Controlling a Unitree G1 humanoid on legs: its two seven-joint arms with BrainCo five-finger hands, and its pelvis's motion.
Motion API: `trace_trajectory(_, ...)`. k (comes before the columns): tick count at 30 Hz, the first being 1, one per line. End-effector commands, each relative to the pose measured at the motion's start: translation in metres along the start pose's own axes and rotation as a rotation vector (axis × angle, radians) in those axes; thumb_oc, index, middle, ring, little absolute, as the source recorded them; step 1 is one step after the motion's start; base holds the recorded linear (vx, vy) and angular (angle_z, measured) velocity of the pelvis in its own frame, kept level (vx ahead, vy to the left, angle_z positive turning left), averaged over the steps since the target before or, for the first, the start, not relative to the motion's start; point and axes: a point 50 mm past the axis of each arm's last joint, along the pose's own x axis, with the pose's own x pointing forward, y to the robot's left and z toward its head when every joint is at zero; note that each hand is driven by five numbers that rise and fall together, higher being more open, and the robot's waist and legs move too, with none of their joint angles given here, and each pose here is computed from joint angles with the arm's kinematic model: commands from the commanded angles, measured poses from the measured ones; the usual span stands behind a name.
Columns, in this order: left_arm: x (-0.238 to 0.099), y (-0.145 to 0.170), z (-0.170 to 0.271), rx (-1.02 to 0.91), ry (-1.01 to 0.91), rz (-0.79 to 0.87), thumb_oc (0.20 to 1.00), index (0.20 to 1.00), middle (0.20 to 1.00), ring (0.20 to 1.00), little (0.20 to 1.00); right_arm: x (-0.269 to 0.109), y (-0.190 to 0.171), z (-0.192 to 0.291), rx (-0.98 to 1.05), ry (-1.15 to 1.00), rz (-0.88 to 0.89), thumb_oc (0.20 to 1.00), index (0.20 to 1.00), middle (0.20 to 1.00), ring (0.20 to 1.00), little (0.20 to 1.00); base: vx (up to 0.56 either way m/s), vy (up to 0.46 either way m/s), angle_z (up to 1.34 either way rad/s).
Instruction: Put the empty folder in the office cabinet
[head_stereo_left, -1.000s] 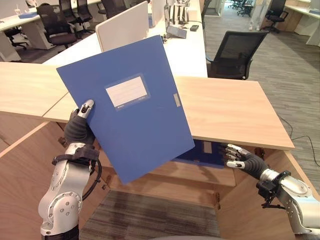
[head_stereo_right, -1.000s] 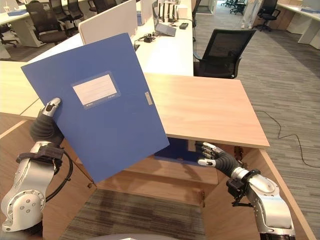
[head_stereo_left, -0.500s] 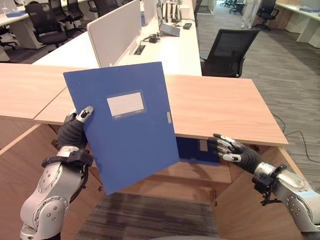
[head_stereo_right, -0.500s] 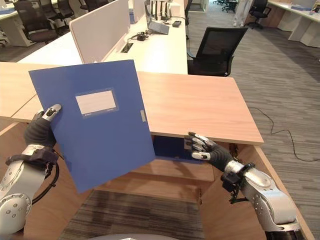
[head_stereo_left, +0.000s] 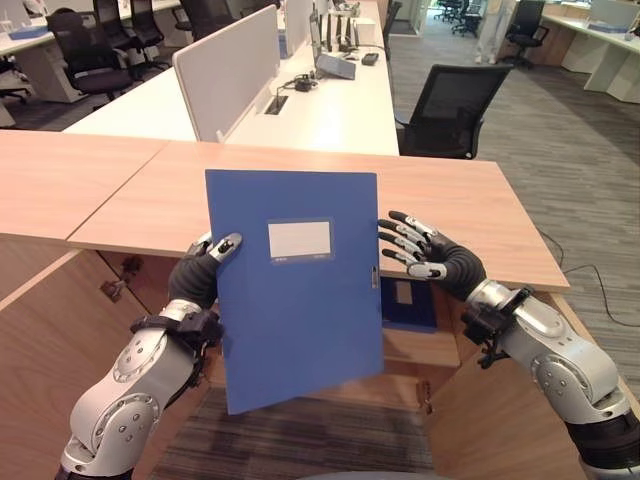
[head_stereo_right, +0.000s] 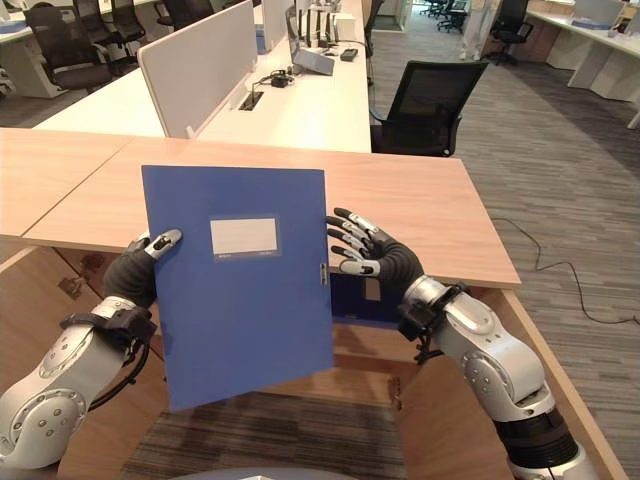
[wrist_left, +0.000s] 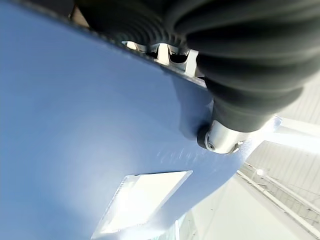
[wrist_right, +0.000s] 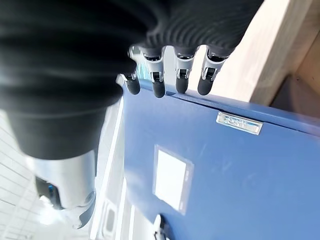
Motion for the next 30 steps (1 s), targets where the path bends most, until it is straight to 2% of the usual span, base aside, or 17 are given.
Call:
trace_trajectory(1, 0.009, -0.036, 0.000, -0.041, -0.005, -0.239, 0.200, 0.200, 0.200, 0.200, 0.200, 0.027, 0.032, 0.033, 0.108, -0.236, 0.193, 1.000, 1.000, 1.000, 1.000, 1.000, 0.00, 0.000, 0.00)
trace_trajectory(7, 0.016, -0.040, -0.011, -0.066, 0.034, -0.258, 0.200, 0.200, 0.200, 0.200, 0.200, 0.040, 0.042, 0.023, 0.113, -0.193, 0.226, 1.000, 1.000, 1.000, 1.000, 1.000, 0.00, 0.000, 0.00)
trace_trajectory(13, 0.017, -0.038, -0.011, -0.065, 0.030, -0.251, 0.200, 0.200, 0.200, 0.200, 0.200, 0.039, 0.033, 0.014, 0.072, -0.134, 0.172, 1.000, 1.000, 1.000, 1.000, 1.000, 0.00, 0.000, 0.00)
trace_trajectory(18, 0.017, -0.036, -0.007, -0.071, 0.009, -0.226, 0.200, 0.200, 0.200, 0.200, 0.200, 0.026, -0.001, 0.018, -0.044, -0.105, -0.023, 1.000, 1.000, 1.000, 1.000, 1.000, 0.00, 0.000, 0.00)
trace_trajectory(30, 0.011, -0.031, -0.001, -0.065, -0.017, -0.198, 0.200, 0.200, 0.200, 0.200, 0.200, -0.001, -0.035, 0.051, -0.218, -0.171, -0.228, 1.000, 1.000, 1.000, 1.000, 1.000, 0.00, 0.000, 0.00)
